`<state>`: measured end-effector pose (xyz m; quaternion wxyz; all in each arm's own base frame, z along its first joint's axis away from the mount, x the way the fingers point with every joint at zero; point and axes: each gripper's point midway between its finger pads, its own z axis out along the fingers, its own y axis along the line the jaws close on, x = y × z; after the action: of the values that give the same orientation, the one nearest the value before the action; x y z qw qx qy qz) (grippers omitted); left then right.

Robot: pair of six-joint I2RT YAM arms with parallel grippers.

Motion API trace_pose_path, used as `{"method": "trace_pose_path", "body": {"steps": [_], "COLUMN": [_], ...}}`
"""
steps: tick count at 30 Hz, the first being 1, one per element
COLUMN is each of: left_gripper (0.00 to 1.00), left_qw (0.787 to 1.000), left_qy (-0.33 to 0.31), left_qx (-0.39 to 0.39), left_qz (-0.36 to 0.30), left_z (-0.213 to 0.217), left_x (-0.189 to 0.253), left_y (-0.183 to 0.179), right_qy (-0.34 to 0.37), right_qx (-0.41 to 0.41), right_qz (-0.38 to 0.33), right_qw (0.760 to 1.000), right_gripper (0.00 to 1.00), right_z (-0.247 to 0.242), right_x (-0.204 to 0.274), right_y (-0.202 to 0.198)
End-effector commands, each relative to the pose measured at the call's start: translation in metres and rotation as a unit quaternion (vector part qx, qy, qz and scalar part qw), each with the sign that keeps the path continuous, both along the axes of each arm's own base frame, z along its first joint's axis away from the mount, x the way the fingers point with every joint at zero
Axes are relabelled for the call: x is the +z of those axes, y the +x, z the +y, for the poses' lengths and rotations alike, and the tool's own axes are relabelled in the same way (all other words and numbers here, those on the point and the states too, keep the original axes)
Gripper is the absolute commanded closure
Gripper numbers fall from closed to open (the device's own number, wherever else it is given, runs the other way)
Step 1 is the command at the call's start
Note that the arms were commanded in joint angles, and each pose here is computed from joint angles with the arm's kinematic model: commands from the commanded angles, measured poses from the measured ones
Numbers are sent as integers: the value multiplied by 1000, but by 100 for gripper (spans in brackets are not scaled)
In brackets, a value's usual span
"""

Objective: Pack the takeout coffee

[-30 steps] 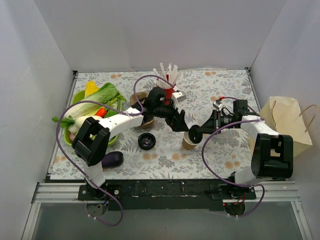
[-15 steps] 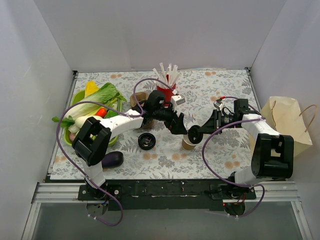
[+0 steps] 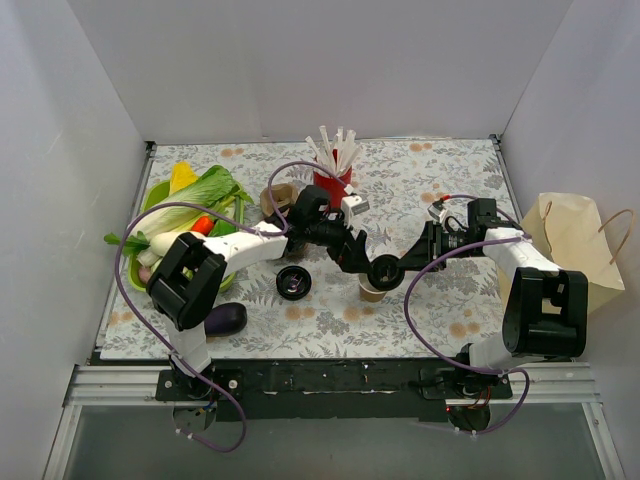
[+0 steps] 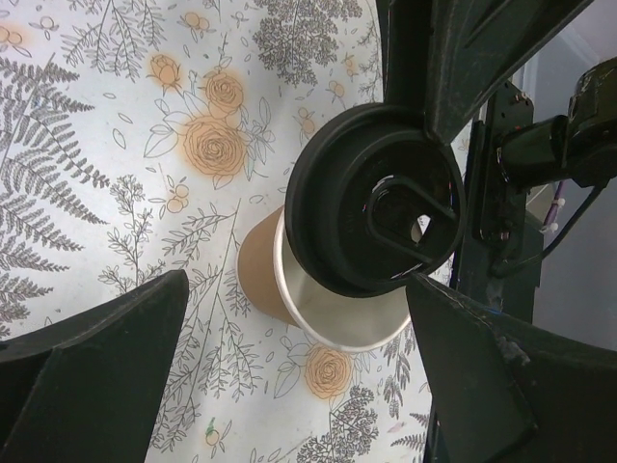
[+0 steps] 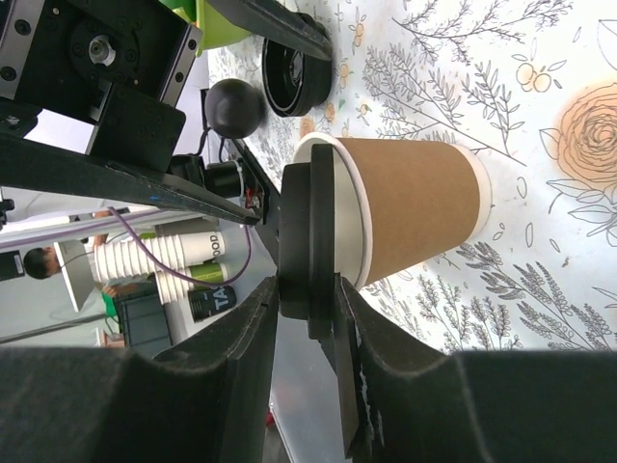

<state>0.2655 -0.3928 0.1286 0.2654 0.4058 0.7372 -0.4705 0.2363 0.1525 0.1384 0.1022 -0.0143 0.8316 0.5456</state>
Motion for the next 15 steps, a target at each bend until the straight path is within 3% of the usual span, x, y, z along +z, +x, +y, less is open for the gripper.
{"method": "trace_pose_path", "body": {"steps": [1,15], "left_gripper": [2,2], "left_qw": [1000,1000], "left_qy": [-7,-8], "left_qx": [-11,-11], "left_qz": [6,22], "left_z": [1,4], "left_x": [1,0], "left_y": [-9,-15], "right_qy": [-11,-28], "right_qx": [-1,3], "right_qz": [-16,-7], "right_qw": [1000,1000], "right_gripper": [63,61], "right_z": [-2,0], "right_x": [4,-8], "right_y": [5,7]}}
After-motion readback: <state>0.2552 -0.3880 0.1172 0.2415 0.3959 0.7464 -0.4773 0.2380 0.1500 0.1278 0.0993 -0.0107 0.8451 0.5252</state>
